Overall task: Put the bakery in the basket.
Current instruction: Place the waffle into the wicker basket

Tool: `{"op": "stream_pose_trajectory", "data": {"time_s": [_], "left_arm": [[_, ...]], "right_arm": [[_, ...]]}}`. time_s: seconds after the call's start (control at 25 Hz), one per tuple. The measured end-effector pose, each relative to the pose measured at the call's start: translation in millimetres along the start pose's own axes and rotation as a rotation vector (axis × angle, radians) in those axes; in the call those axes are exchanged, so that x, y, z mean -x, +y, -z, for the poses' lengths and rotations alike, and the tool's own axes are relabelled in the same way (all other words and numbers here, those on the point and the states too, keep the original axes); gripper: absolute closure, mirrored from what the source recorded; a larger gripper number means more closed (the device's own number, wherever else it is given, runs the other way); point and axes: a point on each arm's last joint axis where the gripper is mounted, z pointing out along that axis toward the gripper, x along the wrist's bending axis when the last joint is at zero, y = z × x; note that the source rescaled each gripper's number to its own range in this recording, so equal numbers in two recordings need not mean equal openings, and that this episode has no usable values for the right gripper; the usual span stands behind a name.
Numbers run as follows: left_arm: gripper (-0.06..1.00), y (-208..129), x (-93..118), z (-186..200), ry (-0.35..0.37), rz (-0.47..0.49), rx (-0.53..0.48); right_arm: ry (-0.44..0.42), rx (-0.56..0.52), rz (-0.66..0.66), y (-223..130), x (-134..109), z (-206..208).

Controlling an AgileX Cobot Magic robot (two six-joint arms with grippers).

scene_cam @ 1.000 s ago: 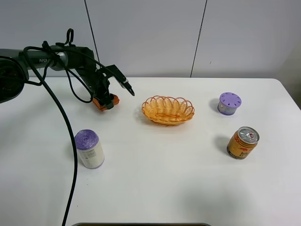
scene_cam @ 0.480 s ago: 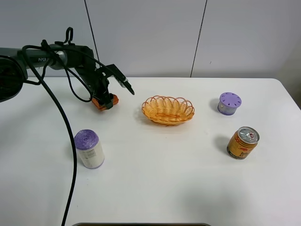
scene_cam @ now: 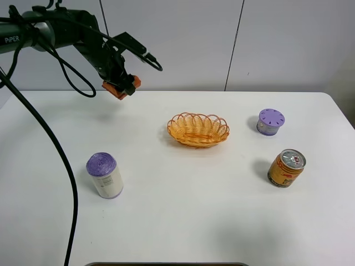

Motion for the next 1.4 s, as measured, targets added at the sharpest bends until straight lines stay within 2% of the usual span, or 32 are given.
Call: {"op": "stream_pose_trajectory", "data": {"time_s": [0.16, 0.32, 0.64, 0.88, 1.04, 1.4], "left_arm": [[0.87, 21.1, 13.1, 32.5, 0.013, 0.041, 0.079], [0.87, 41.1, 35.1, 57.7, 0.004, 0.047, 0.153], [0.87, 69.0, 87.6, 71.7, -0.052, 0.031, 0.248], [0.87, 77.7, 117.7, 70.2, -0.083, 0.025, 0.305], [0.87, 70.5, 135.9, 56.1, -0.098, 0.039, 0.327], [0.87, 47.1, 150.0, 24.4, -0.07, 0.074, 0.442]], "right_arm": [[0.0, 0.0, 0.0, 0.0, 0.0, 0.0], [0.0, 0.0, 0.0, 0.0, 0.0, 0.0], [0.0, 0.0, 0.0, 0.0, 0.0, 0.0], [0.0, 0.0, 0.0, 0.0, 0.0, 0.0], [0.0, 0.0, 0.0, 0.0, 0.0, 0.0], [0.0, 0.0, 0.0, 0.0, 0.0, 0.0]]}}
